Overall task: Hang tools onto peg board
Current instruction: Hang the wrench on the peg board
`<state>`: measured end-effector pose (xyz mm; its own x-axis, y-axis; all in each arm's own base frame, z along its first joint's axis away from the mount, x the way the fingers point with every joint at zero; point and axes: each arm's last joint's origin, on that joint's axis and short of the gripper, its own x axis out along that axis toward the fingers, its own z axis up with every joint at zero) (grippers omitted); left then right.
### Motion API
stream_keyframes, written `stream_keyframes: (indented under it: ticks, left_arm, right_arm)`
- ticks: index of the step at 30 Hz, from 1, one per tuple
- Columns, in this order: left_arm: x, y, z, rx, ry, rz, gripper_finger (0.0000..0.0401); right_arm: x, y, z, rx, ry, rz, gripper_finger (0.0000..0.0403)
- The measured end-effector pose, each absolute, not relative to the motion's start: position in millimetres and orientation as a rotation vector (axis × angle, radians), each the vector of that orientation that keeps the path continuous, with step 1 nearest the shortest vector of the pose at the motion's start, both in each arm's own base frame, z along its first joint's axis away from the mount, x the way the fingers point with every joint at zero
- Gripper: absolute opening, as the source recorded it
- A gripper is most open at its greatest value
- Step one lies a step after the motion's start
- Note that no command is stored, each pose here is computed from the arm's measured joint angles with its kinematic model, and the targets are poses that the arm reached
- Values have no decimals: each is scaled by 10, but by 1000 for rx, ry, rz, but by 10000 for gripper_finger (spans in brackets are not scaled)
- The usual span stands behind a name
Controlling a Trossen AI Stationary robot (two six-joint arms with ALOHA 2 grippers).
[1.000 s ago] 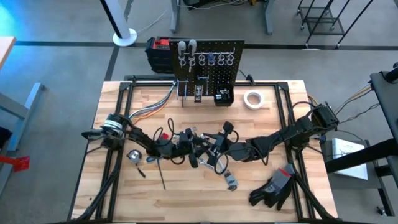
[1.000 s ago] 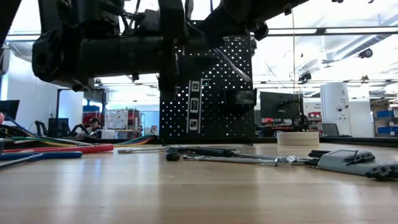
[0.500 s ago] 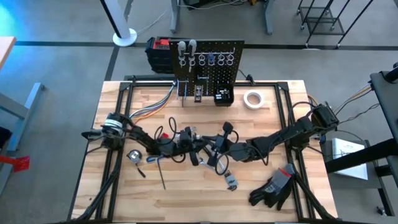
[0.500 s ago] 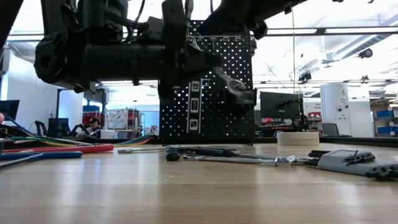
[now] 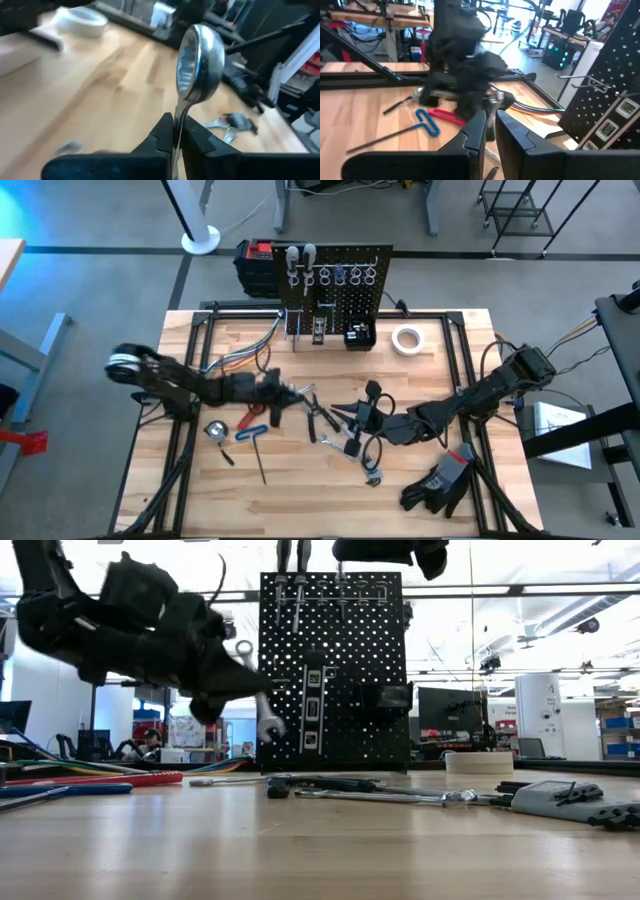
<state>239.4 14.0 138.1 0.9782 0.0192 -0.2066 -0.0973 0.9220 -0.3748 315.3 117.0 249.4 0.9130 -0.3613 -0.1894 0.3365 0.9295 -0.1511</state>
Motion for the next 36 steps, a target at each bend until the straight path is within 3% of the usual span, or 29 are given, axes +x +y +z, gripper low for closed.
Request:
stream_keyframes:
  ticks: [9,19,29,36]
  left_arm:
    - [2251,815,1663,-298,384,24,1]
    - [2404,1159,2076,-202,500,-6,1]
    - [2241,1310,1951,-292,547,35,1]
    - [2109,1511,1959,-334,467,34,1]
  right_arm:
    - [3151,1163,2447,-115,239,-367,28]
    - [3151,1112,2400,-130,282,-391,27]
    - [3125,1095,2331,-129,333,-401,28]
    - [3137,1056,2325,-128,335,-413,16]
